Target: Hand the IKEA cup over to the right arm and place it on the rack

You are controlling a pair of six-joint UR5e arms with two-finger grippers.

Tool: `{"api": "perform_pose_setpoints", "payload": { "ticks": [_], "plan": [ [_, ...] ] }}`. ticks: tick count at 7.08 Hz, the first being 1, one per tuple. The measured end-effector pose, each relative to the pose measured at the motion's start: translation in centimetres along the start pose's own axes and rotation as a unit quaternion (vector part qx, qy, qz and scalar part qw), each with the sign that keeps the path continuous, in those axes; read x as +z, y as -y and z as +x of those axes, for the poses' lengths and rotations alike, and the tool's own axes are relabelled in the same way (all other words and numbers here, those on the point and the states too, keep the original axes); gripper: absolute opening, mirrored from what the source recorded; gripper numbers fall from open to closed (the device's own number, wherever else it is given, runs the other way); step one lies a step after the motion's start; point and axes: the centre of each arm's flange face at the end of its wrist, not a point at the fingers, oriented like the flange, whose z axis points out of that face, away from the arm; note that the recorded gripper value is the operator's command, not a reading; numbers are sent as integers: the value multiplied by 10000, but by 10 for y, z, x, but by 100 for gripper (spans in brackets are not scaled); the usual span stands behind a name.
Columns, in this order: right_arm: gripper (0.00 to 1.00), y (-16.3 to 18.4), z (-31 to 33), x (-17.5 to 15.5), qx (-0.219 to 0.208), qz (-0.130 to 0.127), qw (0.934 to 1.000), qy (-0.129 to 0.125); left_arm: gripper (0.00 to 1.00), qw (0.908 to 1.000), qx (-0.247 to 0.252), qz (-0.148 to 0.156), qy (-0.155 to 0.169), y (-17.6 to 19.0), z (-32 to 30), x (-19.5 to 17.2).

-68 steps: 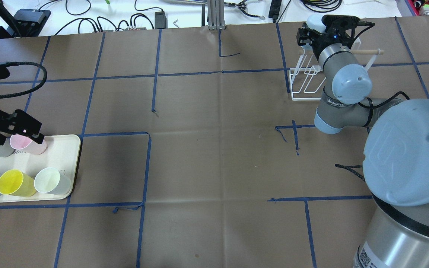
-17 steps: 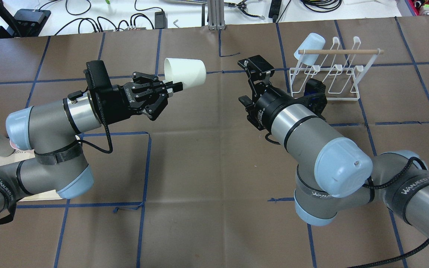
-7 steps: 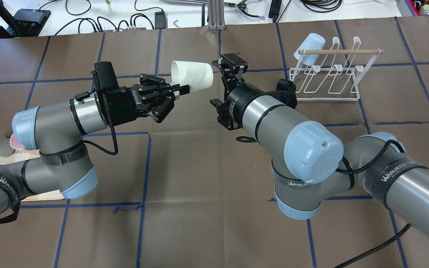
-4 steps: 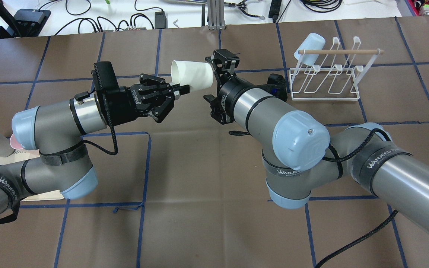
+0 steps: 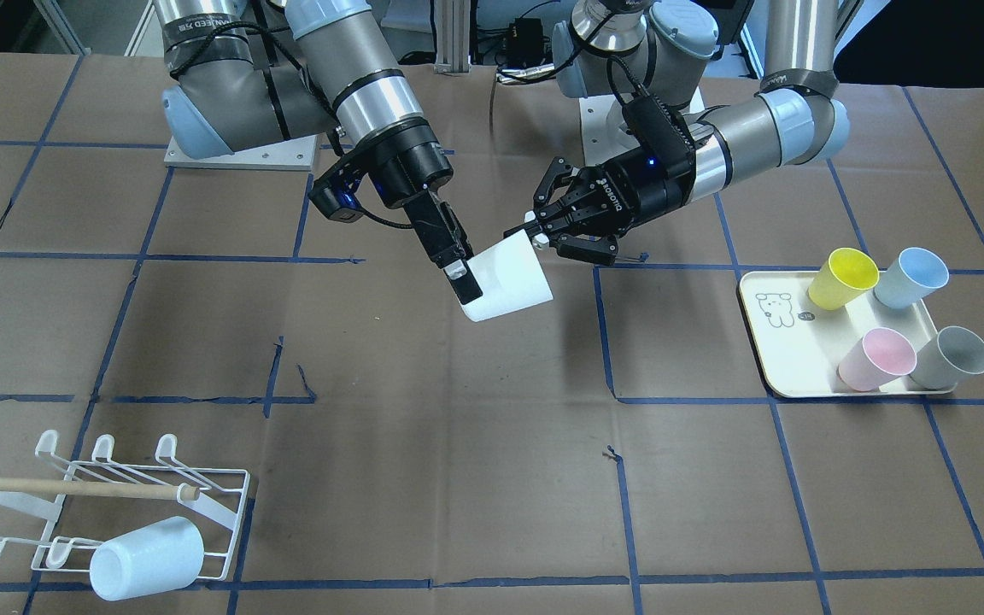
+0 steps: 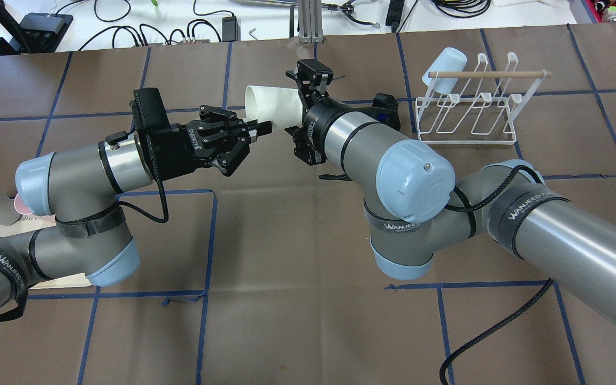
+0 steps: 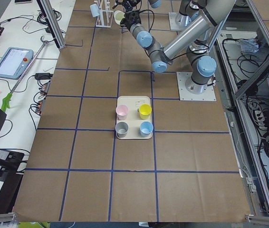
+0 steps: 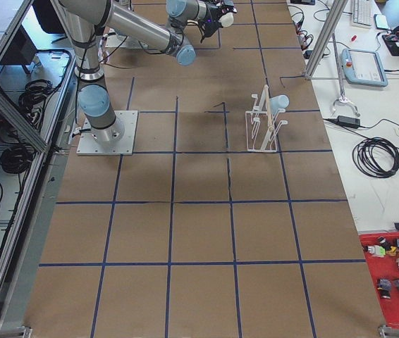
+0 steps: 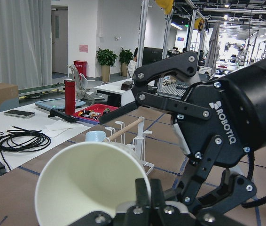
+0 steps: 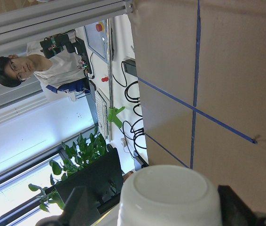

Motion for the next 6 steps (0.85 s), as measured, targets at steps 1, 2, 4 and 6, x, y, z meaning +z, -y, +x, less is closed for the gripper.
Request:
{"api": "perform_pose_setpoints", "payload": {
  "ticks": [1, 2, 4, 6],
  "plan": [
    [93, -2, 1, 5, -7, -23, 10000, -19, 9, 10000, 0, 0, 0, 0, 0, 0],
    [93, -4, 1, 8, -8, -49, 10000, -36, 9, 10000, 1, 0, 1, 0, 0, 0],
    [74, -5, 3, 9, -8, -80, 10000, -55, 10, 10000, -4, 1, 2, 1, 0, 0],
    [53, -4, 4, 9, -28, -105, 9999, -59, 10, 10000, -9, 1, 0, 0, -1, 0]
  ]
}}
